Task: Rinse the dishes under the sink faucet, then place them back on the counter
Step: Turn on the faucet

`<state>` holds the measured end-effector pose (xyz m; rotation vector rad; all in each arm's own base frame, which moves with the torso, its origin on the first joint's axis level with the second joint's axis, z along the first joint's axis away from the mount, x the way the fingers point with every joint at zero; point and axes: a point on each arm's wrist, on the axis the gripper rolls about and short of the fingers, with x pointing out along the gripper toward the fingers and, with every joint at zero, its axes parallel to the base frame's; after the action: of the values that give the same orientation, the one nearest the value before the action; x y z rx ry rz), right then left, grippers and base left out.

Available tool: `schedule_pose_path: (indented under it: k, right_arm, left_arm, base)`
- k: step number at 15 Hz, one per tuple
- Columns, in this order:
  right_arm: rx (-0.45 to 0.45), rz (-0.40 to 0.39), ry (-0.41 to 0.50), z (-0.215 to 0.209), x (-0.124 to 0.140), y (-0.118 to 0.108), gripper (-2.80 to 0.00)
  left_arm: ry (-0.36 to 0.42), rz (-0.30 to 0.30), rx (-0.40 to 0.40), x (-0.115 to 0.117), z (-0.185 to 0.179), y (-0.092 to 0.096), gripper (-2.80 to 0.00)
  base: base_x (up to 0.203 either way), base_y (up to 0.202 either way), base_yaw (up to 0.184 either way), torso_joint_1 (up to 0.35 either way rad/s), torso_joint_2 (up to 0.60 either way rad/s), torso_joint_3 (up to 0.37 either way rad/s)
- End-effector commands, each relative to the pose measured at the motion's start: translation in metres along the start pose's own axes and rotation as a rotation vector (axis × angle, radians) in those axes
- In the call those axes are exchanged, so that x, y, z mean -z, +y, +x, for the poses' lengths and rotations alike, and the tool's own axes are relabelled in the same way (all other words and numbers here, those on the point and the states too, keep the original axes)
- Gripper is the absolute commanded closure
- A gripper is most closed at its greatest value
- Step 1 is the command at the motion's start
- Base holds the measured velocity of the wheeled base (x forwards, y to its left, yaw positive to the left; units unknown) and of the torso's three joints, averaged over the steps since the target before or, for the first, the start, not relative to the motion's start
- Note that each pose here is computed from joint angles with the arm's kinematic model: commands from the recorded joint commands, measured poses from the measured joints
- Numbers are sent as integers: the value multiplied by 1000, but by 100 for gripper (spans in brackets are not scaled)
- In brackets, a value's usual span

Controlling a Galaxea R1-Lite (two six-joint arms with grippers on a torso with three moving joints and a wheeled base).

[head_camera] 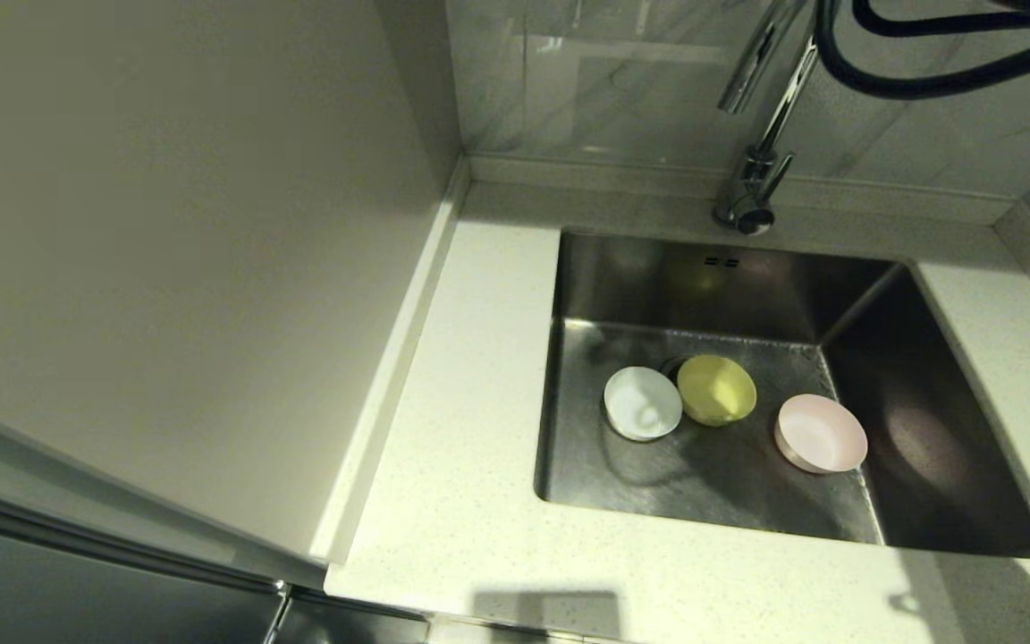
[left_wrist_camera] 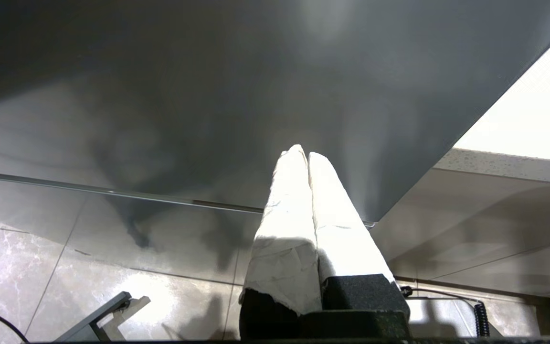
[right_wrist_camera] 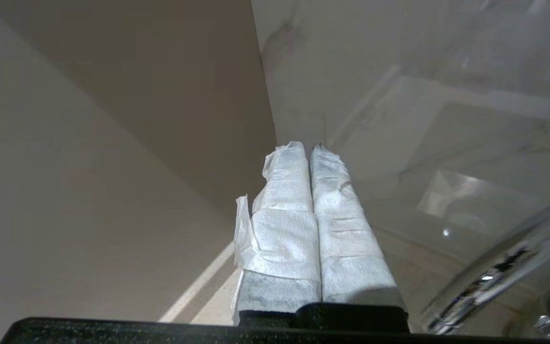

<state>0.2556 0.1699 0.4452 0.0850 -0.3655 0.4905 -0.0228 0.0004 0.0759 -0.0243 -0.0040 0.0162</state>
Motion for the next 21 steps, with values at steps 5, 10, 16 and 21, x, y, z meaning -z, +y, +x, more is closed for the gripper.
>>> schedule_pose_path:
  k: [5,10,16,21]
  right_arm:
    - [97,91,75,19,32,7,0]
    - [213,344,300,3,44,10,0]
    - [162,324,172,18,46,12,0]
    - [165,187,96,39,65,7,0]
  left_arm:
    - [-2,0,-1,0,0,0,0]
    - [-2,0,-1,0,0,0,0]
    - [-2,0,-1,0,0,0,0]
    - [-2,0,-1,0,0,0,0]
  base:
    - [0,0,0,0,0,0]
    - [0,0,0,0,0,0]
    - [0,0,0,0,0,0]
    - [0,0,0,0,0,0]
